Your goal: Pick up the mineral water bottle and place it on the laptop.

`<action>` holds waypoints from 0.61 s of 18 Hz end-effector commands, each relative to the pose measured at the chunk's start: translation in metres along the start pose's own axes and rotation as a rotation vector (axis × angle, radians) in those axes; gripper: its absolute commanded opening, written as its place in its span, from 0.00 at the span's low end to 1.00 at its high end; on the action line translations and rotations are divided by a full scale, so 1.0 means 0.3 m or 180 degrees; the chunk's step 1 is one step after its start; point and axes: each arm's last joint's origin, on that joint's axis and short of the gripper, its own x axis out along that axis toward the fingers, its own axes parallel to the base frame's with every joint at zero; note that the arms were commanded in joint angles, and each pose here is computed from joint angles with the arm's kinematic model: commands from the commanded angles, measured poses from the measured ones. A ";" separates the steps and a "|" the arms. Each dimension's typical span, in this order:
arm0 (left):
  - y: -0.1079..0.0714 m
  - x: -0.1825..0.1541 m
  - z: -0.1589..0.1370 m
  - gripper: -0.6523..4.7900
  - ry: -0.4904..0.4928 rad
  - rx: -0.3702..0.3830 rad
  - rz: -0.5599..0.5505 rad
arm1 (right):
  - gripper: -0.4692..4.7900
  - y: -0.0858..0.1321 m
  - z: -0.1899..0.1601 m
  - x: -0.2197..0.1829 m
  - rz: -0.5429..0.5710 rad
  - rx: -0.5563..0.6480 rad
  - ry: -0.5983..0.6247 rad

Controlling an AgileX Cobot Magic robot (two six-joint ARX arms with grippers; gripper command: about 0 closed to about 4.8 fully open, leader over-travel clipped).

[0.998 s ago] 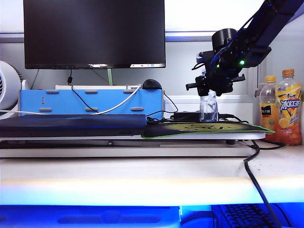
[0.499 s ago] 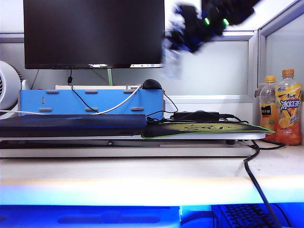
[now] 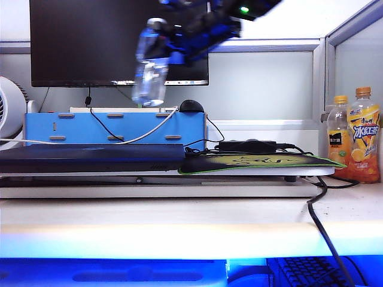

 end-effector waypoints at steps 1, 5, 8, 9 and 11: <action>0.000 0.000 0.001 0.12 -0.0009 0.0004 -0.0010 | 0.08 0.053 0.030 0.010 -0.0014 -0.0059 -0.0040; 0.000 0.000 0.001 0.12 -0.0007 0.0005 -0.0009 | 0.08 0.062 -0.044 0.064 -0.0014 -0.0027 0.0118; 0.000 0.000 0.001 0.12 -0.0009 0.0004 -0.0010 | 0.08 0.053 -0.112 0.111 0.0007 0.0011 0.0203; 0.000 0.000 0.001 0.12 -0.0008 0.0004 -0.0010 | 0.08 0.053 -0.146 0.137 0.0029 0.0015 0.0221; 0.000 0.000 0.001 0.12 -0.0009 0.0004 -0.0011 | 0.08 0.069 -0.182 0.168 0.0068 0.0015 0.0247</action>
